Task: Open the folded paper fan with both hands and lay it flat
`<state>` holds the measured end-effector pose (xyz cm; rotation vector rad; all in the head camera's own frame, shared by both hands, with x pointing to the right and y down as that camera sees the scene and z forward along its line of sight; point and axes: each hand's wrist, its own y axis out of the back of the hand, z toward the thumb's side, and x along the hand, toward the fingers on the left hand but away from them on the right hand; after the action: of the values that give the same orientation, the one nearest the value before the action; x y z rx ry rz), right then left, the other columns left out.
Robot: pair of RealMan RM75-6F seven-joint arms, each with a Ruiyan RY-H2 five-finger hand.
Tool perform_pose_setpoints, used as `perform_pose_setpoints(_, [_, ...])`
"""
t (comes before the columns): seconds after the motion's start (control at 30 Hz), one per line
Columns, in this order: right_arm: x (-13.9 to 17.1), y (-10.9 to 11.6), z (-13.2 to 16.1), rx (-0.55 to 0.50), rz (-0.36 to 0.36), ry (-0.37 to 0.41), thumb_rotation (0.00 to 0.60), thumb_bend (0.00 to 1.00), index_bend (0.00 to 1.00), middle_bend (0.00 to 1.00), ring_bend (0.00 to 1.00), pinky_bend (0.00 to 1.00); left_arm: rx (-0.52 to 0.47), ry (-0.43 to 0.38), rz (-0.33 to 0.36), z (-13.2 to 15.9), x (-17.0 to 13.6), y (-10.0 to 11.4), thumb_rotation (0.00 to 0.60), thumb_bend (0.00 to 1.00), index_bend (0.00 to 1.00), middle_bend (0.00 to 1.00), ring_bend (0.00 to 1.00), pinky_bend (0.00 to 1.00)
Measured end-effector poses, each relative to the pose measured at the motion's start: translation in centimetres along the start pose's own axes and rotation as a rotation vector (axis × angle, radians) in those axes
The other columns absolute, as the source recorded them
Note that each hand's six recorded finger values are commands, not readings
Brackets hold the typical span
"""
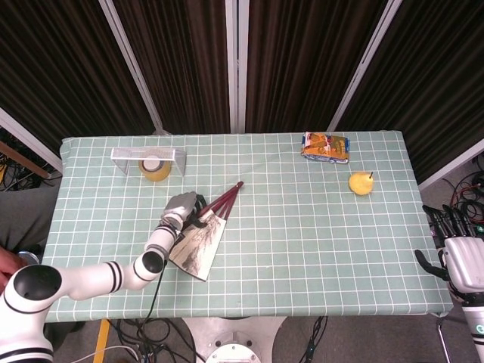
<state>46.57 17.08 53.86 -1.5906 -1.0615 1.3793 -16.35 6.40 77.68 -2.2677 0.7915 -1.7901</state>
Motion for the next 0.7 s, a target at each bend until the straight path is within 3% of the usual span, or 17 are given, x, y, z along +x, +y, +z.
perform_pose_setpoints(0.3, [0.19, 0.04, -0.29, -0.002, -0.005, -0.005, 0.600, 0.24, 0.06, 0.13, 0.00, 0.00, -0.047, -0.002, -0.027, 0.15, -0.30, 0.19, 0.600, 0.21, 0.41, 0.48, 0.47, 0.63])
perform_pose_setpoints(0.57, [0.25, 0.01, -0.44, -0.003, -0.007, -0.006, 0.600, 0.24, 0.06, 0.13, 0.00, 0.00, -0.063, -0.012, -0.040, 0.37, -0.59, 0.32, 0.600, 0.10, 0.38, 0.46, 0.47, 0.63])
perform_pose_setpoints(0.7, [0.28, 0.01, -0.55, -0.004, -0.008, -0.010, 0.600, 0.24, 0.06, 0.13, 0.00, 0.00, -0.069, -0.009, -0.043, 0.32, -0.54, 0.29, 0.600, 0.16, 0.39, 0.47, 0.47, 0.63])
